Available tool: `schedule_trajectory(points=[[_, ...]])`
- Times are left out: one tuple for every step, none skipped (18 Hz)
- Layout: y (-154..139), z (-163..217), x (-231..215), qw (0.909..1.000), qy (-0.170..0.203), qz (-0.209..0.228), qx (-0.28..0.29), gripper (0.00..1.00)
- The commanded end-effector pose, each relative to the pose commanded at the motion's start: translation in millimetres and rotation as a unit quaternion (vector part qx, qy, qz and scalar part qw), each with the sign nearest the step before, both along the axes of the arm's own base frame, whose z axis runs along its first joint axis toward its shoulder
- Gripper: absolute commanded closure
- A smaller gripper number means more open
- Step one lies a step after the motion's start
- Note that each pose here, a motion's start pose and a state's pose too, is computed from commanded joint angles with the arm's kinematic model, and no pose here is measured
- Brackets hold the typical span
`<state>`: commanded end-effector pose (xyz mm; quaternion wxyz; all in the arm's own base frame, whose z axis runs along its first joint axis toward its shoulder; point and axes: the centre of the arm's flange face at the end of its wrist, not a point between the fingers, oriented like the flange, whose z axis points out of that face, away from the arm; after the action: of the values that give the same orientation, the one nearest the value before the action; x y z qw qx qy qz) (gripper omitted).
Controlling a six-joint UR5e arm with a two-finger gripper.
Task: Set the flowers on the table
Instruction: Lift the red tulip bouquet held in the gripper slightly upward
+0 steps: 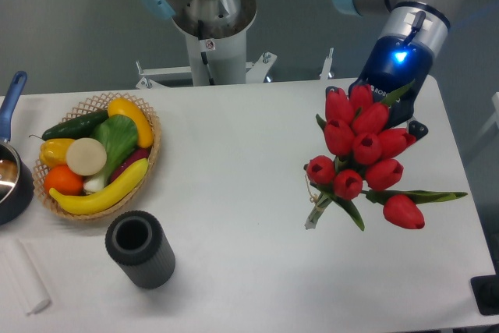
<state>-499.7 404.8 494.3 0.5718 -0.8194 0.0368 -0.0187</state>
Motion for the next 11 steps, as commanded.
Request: schedule_trajectory(points=[[-0.2, -1.6, 0.1, 1.0000, 0.001, 0.000, -0.001, 0.66], [0.4, -1.7, 1.2, 1.0000, 0.000, 0.000, -0.002, 0.66], [0.1, -2.3, 1.8, 1.0000, -0.001, 0.001, -0.003, 0.66], [0.0, -3.8, 2.0, 1.0000, -0.004, 0.001, -0.004, 0.66], [-0.3, -6.6, 3.1, 1.0000, -0.008, 0.002, -0.005, 0.66], [-0.9, -10.0, 4.9, 0.9999, -0.011, 0.001, -0.006, 0.66], [-2.5, -12.1, 4.1, 0.9999, -0.013, 0.003, -0.006, 0.66], [-4.4, -13.3, 3.8, 0.9999, -0.013, 0.004, -0.006, 0.66], [-3.9, -13.2, 4.9, 0.9999, -0.013, 0.003, -0.007, 0.66], [-2.1, -10.5, 8.1, 0.9999, -0.011, 0.001, -0.006, 0.66], [-2.2, -6.5, 10.8, 0.9999, -0.008, 0.002, -0.007, 0.66]])
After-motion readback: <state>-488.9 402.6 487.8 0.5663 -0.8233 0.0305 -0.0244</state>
